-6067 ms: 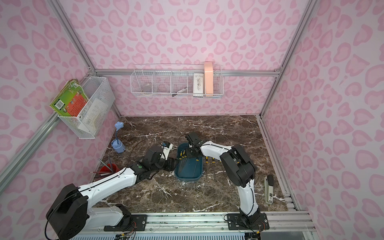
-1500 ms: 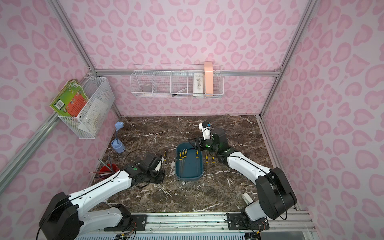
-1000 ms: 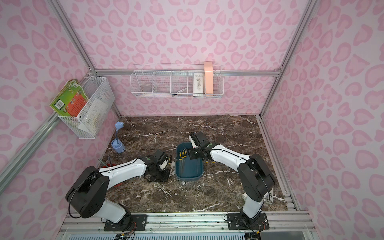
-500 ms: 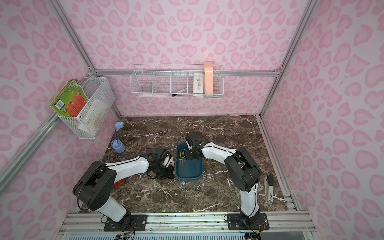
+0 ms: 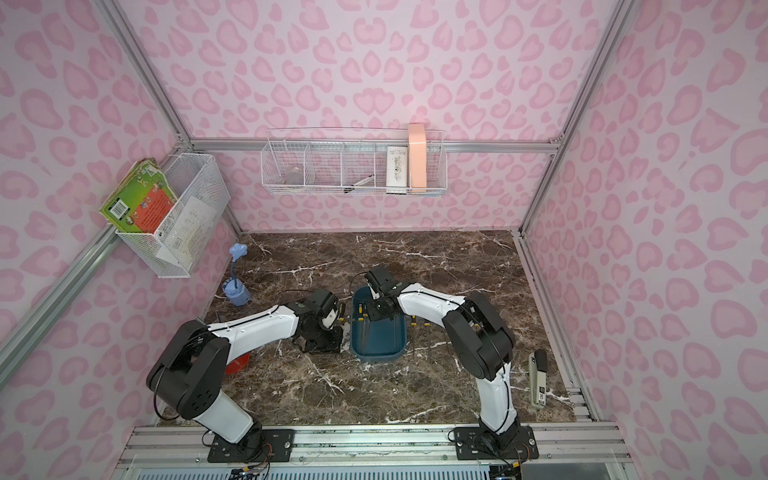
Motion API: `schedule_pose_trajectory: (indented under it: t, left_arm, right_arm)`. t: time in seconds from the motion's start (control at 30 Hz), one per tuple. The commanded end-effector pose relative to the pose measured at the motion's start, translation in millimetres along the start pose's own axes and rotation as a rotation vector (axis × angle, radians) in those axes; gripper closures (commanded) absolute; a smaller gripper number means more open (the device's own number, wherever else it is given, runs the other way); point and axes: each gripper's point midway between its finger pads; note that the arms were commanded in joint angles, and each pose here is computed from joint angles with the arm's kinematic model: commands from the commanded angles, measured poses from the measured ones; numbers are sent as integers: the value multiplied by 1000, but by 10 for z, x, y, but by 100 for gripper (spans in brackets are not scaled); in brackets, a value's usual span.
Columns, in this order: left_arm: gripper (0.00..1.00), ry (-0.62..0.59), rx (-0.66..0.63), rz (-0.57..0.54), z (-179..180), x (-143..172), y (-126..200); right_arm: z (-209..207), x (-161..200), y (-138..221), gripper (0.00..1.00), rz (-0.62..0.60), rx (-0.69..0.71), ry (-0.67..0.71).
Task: Take the file tool out of the storage box
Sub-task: Place the file tool at the center of the board.
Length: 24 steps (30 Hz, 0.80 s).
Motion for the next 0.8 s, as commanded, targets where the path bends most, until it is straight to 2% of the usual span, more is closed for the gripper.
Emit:
schedule_pose_trajectory:
  t: [0.0, 0.3, 0.6, 0.77]
  left_arm:
    - [96, 7, -24, 76, 33, 114, 4]
    - [91, 24, -28, 127, 27, 105, -73]
    - [74, 22, -22, 149, 21, 122, -148]
    - [71, 19, -18, 135, 5, 98, -111]
  right_arm:
    - [46, -43, -4, 64, -2, -12, 9]
    - [3, -61, -90, 64, 23, 31, 2]
    - [-85, -30, -199, 65, 42, 83, 3]
    - [-89, -21, -255, 66, 45, 84, 1]
Point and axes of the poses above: each gripper's point midway between its finger pads, its own y axis back along the fingers, its own z axis along the line the jaws close on, x = y × z, and after that the axes turned 2 degrees about -y, right-handed
